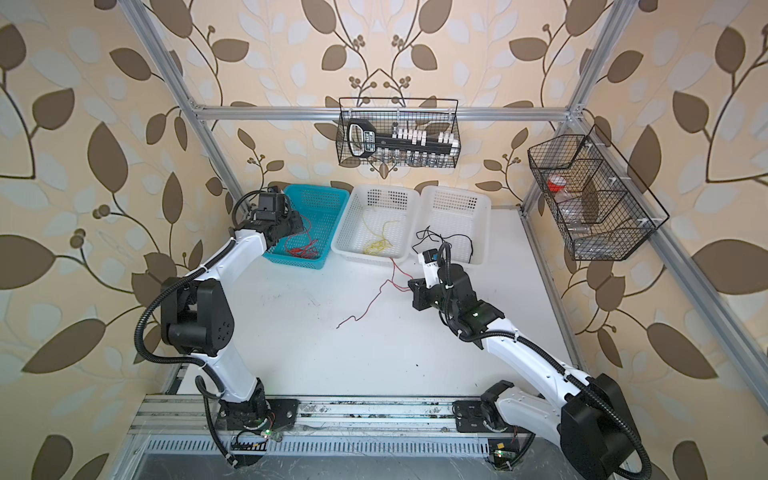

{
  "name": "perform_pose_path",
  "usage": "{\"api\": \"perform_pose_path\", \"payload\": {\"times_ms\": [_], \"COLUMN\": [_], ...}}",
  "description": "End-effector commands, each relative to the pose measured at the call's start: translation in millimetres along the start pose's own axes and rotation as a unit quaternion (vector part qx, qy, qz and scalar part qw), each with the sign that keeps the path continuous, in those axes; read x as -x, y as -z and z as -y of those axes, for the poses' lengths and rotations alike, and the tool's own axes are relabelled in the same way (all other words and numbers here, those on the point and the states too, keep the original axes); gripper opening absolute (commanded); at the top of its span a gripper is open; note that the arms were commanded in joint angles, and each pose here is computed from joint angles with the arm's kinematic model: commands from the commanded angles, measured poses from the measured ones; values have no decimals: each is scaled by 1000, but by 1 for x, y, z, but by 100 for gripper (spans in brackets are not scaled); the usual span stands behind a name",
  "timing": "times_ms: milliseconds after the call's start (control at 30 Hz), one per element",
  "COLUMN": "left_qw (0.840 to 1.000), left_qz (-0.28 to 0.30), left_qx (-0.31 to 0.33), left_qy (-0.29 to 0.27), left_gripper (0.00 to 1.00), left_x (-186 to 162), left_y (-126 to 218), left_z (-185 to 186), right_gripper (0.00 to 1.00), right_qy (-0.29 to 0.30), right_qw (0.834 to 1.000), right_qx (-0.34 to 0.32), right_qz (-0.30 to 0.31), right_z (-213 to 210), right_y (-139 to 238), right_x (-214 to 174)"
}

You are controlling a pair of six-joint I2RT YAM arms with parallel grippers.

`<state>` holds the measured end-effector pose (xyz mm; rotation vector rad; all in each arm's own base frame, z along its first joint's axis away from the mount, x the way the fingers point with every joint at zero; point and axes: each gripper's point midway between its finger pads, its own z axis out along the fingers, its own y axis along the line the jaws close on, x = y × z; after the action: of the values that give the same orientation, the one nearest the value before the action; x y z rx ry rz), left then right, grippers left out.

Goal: Untangle the cables

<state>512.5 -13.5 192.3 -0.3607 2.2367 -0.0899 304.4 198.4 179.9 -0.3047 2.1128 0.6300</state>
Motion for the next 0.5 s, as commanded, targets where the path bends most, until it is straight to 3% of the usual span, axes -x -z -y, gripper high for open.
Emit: {"api": "perform_pose_path", "payload": {"times_ms": [0,200,333,467], "left_qw": [1000,999,999,999], "left_qz": [-5,-20,-22,-24], "left_qx": [-5,-13,-19,-18], "left_qy": [19,24,30,39], "left_gripper": [33,58,99,99], "left_x": [-5,-19,-20,-20], "left_y": [-2,-8,-5,3], "left_z": [-1,0,1,0], "right_gripper": [0,0,0,0], "right_qy": [11,11,13,15], "right_qw": [1000,1000,1000,1000], "right_qx": [-3,-5,-2,1], "right_qz": [11,13,12,10], "right_z": [-4,-5,-7,-9], "right_y": [0,-1,-2,-5], "right_x": [10,11,13,13]}}
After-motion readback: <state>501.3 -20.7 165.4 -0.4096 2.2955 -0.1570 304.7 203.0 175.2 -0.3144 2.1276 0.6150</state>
